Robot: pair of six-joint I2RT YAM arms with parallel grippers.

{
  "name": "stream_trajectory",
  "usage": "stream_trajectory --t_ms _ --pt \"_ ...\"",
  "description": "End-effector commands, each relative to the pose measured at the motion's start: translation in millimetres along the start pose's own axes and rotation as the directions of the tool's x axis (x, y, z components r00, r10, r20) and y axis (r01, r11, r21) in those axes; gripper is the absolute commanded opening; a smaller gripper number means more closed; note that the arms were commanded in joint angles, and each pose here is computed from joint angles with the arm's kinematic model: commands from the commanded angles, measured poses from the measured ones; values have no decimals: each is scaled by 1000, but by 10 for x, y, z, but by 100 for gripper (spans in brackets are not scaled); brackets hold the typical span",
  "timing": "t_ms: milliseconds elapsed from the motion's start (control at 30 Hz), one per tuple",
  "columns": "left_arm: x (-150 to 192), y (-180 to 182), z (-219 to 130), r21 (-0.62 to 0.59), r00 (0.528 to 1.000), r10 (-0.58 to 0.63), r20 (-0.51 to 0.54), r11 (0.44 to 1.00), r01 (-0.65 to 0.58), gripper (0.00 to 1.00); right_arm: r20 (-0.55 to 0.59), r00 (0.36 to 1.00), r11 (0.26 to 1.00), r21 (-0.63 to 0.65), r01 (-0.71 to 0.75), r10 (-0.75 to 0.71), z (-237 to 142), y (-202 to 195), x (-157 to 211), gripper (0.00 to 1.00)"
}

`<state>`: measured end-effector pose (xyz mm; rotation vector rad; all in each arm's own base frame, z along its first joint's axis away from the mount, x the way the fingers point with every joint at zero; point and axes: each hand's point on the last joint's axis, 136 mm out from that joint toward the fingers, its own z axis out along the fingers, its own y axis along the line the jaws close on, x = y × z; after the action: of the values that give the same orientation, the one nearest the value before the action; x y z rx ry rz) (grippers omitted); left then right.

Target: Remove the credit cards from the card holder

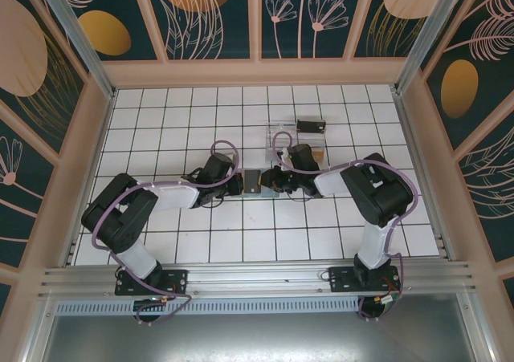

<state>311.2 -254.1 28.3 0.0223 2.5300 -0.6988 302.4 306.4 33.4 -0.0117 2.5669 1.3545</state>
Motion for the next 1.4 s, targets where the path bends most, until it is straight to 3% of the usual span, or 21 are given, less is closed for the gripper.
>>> stream_trajectory --t_ms 0,167,333,800,1133,1267,1367 --pt "125 140 67 -41 999 -21 -50 999 19 0 -15 1000 1000 12 7 -7 56 -38 4 19" --pt "127 140 65 -40 998 -21 -51 999 19 0 -17 1000 1000 18 6 -5 73 -52 16 17" --pt "131 167 47 -53 999 -22 -47 998 19 0 -7 1000 999 32 -1 1 40 -92 22 0" --pt "105 213 -12 -79 1000 -14 -24 997 12 0 55 997 994 91 -59 54 -380 -467 85 0" --pt "-103 -37 -190 11 999 -7 40 1000 7 0 133 990 995 101 27 -40 -792 -212 1 0" --pt "-296 -251 -372 100 992 -7 125 995 -5 18 186 976 984 154 85 -113 -1024 -48 -100 0" --pt "-428 -362 -541 161 977 -23 210 987 -12 42 229 955 967 214 141 -190 -1212 88 -197 0"
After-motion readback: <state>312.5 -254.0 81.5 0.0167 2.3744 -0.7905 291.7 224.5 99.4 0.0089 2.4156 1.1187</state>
